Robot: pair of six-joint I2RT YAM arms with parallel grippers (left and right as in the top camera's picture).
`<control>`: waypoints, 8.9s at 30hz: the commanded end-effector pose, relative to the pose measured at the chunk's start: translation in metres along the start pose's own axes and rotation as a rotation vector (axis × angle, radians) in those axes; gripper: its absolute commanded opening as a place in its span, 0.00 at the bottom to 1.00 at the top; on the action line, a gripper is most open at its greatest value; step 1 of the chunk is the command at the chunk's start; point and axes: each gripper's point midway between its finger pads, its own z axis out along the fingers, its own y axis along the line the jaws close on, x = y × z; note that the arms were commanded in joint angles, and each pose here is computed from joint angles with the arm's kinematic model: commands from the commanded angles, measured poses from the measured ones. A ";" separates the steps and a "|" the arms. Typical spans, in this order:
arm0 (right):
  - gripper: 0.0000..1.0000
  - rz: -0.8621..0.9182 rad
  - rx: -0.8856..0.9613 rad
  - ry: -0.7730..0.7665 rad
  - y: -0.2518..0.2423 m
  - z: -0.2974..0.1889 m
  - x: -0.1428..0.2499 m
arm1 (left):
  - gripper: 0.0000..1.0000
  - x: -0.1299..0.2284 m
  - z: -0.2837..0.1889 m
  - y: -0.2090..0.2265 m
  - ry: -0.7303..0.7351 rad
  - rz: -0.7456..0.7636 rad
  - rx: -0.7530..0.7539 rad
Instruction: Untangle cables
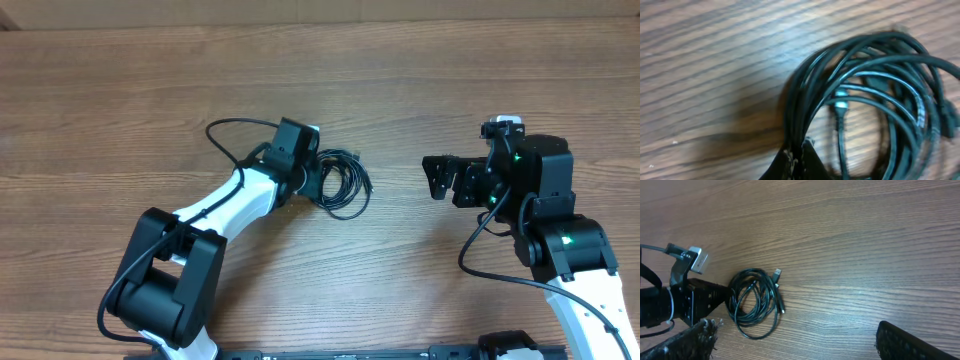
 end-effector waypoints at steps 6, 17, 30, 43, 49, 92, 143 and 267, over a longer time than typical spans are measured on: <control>1.00 -0.010 -0.041 -0.022 0.008 0.002 -0.013 | 0.04 -0.067 -0.113 -0.070 -0.121 0.000 0.303; 1.00 0.023 -0.099 0.118 0.011 0.036 0.009 | 0.04 -0.113 -0.234 -0.097 -0.408 0.045 0.566; 1.00 0.020 -0.004 0.102 -0.005 0.038 0.006 | 0.04 -0.172 -0.359 -0.084 -0.808 -0.124 0.709; 1.00 0.020 0.046 0.101 -0.014 0.038 0.007 | 0.65 -0.079 -0.198 0.042 -0.287 -0.184 -0.111; 1.00 0.021 0.055 0.107 -0.016 0.038 0.009 | 0.74 -0.094 -0.202 0.059 -0.351 -0.232 -0.154; 1.00 0.025 0.116 0.130 -0.027 0.036 0.015 | 0.33 -0.003 0.017 0.018 0.183 -0.216 -0.061; 1.00 0.025 0.117 0.131 -0.027 0.036 0.016 | 0.04 -0.166 -0.277 -0.098 -0.424 0.120 0.353; 0.80 0.105 0.142 0.292 -0.031 0.091 0.029 | 0.68 -0.029 -0.067 0.034 0.397 -0.024 -0.309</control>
